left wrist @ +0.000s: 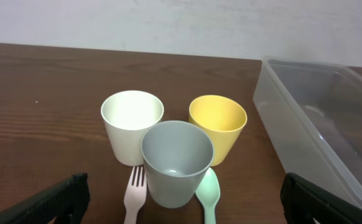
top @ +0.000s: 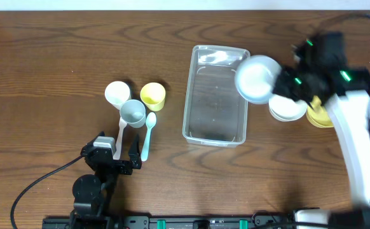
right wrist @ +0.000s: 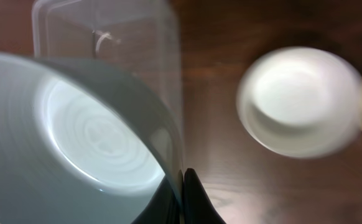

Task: Pack container
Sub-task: 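Carry the light blue bowl into the container and release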

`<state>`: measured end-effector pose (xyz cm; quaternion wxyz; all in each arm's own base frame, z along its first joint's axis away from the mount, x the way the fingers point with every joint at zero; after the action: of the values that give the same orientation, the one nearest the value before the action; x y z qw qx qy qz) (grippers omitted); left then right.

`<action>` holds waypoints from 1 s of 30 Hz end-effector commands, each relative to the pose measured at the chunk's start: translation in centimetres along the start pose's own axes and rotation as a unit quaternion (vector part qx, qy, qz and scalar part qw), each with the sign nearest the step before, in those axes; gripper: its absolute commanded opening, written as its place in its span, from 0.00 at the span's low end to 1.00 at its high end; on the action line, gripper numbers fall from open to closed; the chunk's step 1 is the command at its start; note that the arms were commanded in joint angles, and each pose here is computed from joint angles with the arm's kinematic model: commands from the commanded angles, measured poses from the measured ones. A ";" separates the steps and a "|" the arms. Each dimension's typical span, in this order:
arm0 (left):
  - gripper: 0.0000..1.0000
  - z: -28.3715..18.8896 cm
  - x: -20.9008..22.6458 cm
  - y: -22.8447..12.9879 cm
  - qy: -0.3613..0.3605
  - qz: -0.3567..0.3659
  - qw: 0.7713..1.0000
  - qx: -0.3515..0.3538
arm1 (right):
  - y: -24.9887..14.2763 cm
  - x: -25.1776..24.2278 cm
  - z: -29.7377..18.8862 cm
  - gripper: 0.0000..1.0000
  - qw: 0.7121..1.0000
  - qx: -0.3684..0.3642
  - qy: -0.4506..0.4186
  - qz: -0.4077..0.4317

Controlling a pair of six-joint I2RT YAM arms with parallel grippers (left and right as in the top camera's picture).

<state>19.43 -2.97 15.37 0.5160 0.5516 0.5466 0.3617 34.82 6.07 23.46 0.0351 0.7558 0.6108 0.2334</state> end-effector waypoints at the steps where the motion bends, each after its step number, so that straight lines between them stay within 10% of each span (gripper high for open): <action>1: 0.98 0.3 0.2 -1.1 -0.001 0.001 1.000 0.013 | 2.0 4.6 2.6 0.01 0.998 0.028 0.041 -0.030; 19: 0.98 0.3 0.2 -1.1 -0.001 0.001 1.000 0.013 | 3.3 6.2 16.5 0.02 0.994 0.095 -0.032 -0.042; 30: 0.98 0.3 0.2 -1.1 -0.001 0.001 1.000 0.013 | 5.9 7.8 13.5 0.34 0.996 0.038 -0.005 -0.078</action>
<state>19.43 -2.97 15.37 0.5160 0.5516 0.5466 0.3617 46.00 15.22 12.04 0.0029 0.7234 0.6701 0.1660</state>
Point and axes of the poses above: each gripper's point midway between its finger pads, its own z axis out along the fingers, its own x axis along the line the jaws close on, y = z × x, the point moved 4 cm from there along -z, back along the fingers, and after that the axes turned 2 degrees about -z, right-handed, at the moved point
